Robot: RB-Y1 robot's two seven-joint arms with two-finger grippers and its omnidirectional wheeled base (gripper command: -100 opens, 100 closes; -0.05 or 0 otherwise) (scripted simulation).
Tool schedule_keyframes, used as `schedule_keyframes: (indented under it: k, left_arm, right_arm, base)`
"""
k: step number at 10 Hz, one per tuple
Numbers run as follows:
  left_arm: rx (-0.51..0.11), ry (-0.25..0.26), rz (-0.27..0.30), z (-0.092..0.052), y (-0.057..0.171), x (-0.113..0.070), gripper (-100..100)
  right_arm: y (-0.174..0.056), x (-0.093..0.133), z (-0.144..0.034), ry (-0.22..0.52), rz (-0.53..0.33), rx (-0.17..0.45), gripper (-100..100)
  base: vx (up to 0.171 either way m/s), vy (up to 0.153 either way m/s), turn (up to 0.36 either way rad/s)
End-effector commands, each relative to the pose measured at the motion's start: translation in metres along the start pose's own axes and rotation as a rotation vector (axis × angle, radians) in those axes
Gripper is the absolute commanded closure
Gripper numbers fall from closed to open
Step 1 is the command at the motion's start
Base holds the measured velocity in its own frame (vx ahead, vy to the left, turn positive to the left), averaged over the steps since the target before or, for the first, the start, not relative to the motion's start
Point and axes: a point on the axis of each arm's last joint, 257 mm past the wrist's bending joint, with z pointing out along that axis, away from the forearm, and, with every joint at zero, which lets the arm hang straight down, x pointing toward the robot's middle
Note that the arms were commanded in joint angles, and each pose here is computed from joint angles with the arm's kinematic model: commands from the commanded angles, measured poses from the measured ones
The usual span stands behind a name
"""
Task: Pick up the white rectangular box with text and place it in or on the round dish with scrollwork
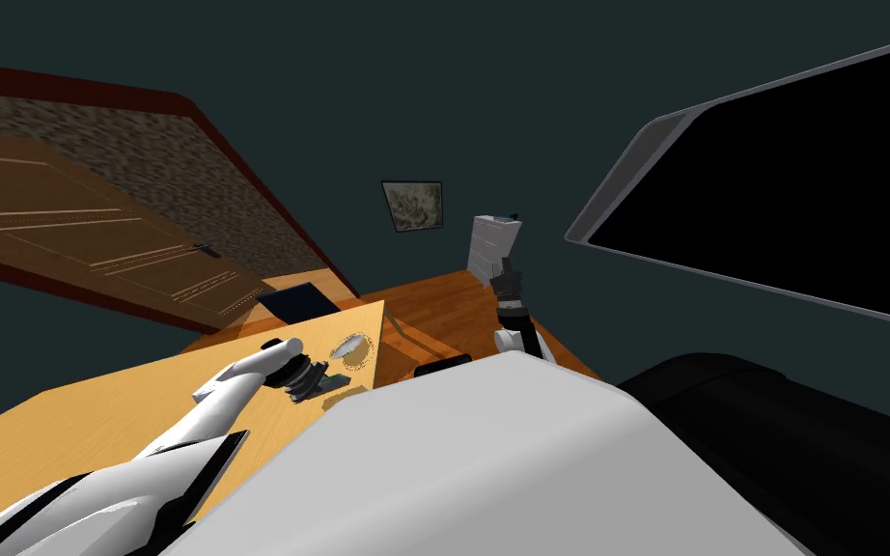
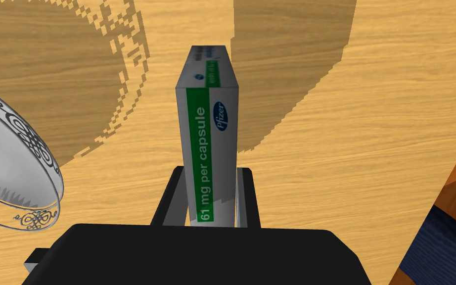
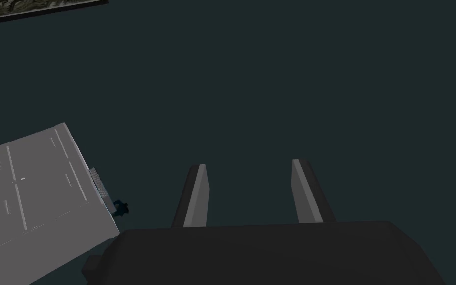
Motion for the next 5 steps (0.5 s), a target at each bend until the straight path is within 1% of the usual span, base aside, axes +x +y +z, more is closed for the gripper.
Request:
schedule_keyframes:
  k: [1,3,4,5]
  left_arm:
    - [-0.020,0.001,-0.003,-0.006,0.010,-0.006,100]
    - [-0.040,-0.003,-0.011,-0.020,0.020,-0.019,100]
    - [-0.042,-0.008,-0.013,-0.026,0.020,-0.024,100]
    - [-0.028,-0.026,-0.013,-0.040,0.011,-0.028,100]
  right_arm:
    - [0.000,0.000,0.000,0.000,0.000,0.000,0]
    - [0.000,0.000,0.000,0.000,0.000,0.000,0]
    - [0.000,0.000,0.000,0.000,0.000,0.000,0]
    - [0.000,0.000,0.000,0.000,0.000,0.000,0]
  base:
    - [0.036,-0.026,-0.045]
    - [0.055,-0.026,-0.080]
    - [0.076,-0.014,-0.026]
    - [0.125,-0.014,0.096]
